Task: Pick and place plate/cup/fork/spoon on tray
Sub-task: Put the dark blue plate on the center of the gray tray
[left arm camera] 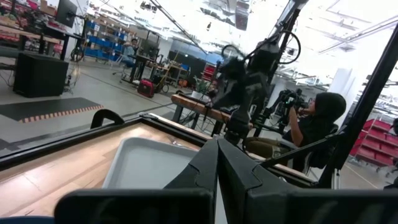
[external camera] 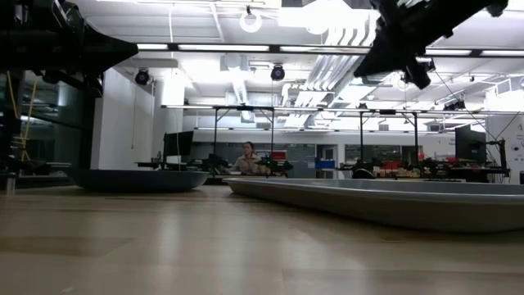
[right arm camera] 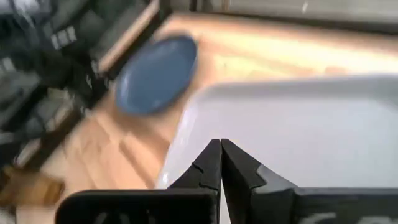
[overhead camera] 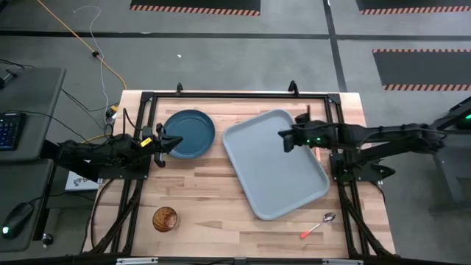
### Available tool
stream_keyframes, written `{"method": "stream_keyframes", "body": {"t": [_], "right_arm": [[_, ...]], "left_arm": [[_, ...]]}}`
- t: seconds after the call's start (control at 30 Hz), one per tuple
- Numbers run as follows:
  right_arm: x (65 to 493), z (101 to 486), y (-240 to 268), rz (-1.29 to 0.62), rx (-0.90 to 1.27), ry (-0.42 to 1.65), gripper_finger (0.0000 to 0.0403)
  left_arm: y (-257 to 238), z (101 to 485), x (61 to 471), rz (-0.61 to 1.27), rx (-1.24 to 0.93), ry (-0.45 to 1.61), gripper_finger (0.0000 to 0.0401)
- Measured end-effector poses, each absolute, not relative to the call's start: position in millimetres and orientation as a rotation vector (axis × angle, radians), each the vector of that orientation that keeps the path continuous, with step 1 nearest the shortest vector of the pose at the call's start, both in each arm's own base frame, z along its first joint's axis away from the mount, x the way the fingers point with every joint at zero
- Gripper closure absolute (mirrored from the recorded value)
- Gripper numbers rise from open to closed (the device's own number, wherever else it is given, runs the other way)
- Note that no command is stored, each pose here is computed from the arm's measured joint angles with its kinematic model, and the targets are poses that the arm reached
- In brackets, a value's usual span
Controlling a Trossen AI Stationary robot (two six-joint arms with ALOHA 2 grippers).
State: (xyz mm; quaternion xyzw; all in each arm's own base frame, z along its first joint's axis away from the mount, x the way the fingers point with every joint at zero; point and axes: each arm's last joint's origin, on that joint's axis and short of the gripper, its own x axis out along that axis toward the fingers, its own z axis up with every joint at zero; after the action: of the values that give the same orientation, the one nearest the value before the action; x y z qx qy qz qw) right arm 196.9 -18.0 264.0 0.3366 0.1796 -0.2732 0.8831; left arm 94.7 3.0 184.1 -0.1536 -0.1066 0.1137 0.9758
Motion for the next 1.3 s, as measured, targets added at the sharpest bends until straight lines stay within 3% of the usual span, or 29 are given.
{"method": "stream_keyframes", "body": {"t": [0.2, 0.43, 0.57, 0.77, 0.93, 1.07, 1.3], "right_arm": [[202.4, 253.9, -19.2, -0.506, 0.760, 0.503, 0.0402], [200.0, 254.9, -19.5, -0.522, 0.748, 0.499, 0.0402], [199.1, 255.3, -20.3, -0.539, 0.723, 0.493, 0.0402], [198.4, 255.3, -26.7, -0.561, 0.697, 0.490, 0.0402], [197.6, 255.3, -31.8, -0.576, 0.687, 0.489, 0.0402], [197.6, 255.3, -31.9, -0.569, 0.664, 0.495, 0.0402], [197.6, 255.3, -31.9, -0.565, 0.653, 0.498, 0.0402]], "left_arm": [[3.1, 185.4, 94.4, 0.223, -0.356, -0.234, 0.0401], [7.2, 204.0, 87.4, 0.304, -0.501, -0.466, 0.0401], [7.9, 225.3, 87.4, 0.334, -0.506, -0.459, 0.0401], [9.9, 275.1, 116.2, 0.454, -0.480, -0.121, 0.0400], [19.1, 289.2, 150.2, 0.546, -0.531, 0.365, 0.0381], [28.5, 270.7, 176.7, 0.564, -0.624, 0.712, 0.0329], [43.9, 221.5, 215.5, 0.563, -0.706, 1.006, 0.0207]]}}
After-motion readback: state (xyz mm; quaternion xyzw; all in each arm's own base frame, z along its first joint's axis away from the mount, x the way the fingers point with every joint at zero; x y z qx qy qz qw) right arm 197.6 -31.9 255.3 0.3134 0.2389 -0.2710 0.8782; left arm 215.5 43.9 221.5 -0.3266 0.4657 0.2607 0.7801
